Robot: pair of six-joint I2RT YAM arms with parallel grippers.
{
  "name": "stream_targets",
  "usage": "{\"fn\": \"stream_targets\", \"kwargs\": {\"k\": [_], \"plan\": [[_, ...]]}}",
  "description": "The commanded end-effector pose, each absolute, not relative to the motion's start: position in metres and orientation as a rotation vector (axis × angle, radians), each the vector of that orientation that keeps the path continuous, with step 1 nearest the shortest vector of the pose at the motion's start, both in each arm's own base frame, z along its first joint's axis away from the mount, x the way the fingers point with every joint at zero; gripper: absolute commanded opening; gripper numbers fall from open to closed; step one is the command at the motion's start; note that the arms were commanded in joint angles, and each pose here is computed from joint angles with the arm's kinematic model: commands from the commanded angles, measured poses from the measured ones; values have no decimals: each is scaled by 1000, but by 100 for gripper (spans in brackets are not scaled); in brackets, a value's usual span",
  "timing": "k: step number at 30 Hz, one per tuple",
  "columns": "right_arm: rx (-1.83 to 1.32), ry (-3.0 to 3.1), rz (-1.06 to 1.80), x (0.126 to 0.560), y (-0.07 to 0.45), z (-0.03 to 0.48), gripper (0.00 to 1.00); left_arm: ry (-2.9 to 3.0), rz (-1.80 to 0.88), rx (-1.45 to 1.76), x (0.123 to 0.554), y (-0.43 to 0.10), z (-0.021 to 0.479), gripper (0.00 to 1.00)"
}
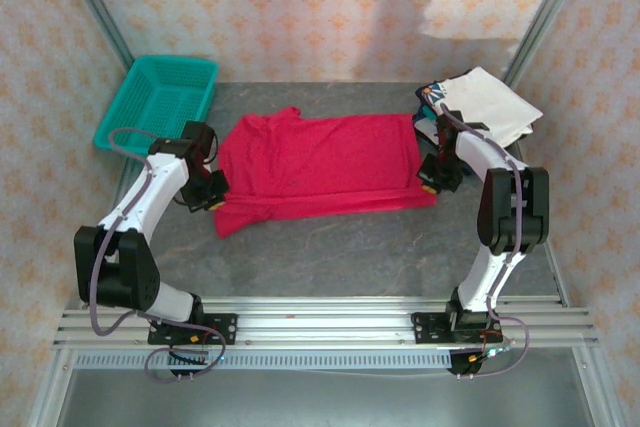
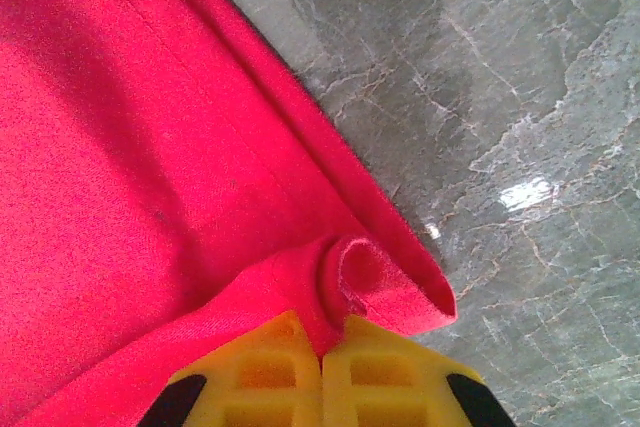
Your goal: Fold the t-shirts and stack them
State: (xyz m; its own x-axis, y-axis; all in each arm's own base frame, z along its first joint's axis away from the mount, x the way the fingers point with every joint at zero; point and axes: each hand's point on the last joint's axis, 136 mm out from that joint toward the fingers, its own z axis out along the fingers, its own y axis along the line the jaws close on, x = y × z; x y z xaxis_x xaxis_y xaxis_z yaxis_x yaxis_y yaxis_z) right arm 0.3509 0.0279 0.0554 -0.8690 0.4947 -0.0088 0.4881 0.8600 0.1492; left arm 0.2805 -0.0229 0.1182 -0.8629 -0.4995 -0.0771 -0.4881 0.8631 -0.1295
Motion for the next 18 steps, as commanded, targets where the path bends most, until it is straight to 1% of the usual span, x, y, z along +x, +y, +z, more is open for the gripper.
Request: {"fn": "stream_targets", "kwargs": {"k": [1,10,18], "plan": [[786,2991,156,354,18,54,2,2950,-52,-681,294,-13,120,0],[789,2982,144,366,17,50,2,2959,10,-596,332,-8,130,0],[784,2971,134,383,16,50,3,2970,37,-576,344,-6,126,0]]}}
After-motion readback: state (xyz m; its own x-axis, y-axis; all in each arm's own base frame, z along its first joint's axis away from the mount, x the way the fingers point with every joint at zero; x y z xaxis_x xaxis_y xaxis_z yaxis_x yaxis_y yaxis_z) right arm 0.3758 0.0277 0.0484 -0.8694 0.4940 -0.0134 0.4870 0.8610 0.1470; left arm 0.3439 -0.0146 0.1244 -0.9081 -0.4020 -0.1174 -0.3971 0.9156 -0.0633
